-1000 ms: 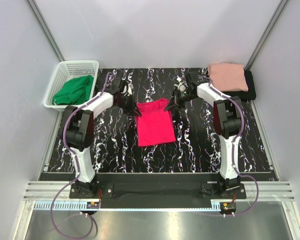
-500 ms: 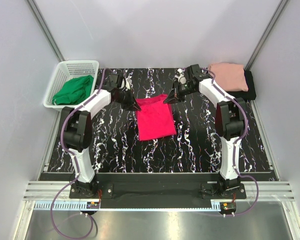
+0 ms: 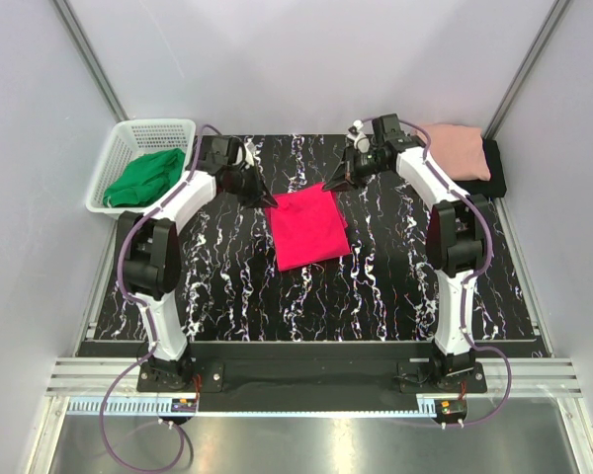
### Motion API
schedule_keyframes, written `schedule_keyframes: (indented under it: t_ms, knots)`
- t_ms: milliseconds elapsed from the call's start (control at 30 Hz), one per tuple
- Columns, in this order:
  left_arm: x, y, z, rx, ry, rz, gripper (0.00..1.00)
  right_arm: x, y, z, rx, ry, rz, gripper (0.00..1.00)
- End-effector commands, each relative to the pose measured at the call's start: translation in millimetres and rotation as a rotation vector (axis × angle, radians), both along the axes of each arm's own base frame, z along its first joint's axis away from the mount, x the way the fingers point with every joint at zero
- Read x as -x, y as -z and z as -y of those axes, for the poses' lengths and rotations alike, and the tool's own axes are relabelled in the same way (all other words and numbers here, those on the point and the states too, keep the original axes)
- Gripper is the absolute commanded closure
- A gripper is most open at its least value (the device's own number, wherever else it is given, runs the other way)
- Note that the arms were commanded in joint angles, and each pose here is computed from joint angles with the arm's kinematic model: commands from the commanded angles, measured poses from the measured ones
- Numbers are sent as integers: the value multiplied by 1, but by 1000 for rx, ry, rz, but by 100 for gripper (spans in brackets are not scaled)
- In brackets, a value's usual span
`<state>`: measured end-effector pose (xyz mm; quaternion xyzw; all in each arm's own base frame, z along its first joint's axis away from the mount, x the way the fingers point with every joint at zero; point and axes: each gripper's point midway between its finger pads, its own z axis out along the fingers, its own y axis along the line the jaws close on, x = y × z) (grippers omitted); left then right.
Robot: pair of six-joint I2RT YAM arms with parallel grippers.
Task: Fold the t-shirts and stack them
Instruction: Fold the tshirt
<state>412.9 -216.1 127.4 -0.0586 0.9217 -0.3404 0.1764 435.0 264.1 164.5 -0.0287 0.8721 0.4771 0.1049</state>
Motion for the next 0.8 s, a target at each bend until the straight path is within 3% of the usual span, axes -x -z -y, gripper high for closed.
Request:
schedule_keyframes:
  t_ms: [0, 300, 767]
  knots:
    - [-19, -33, 1, 24, -13, 96, 100, -11, -34, 0, -51, -3, 68, 100]
    - [-36, -30, 1, 30, -34, 90, 100, -38, -30, -4, -75, 11, 67, 100]
    - [-42, -11, -2, 17, -41, 53, 100, -57, 15, -9, -96, 3, -18, 100]
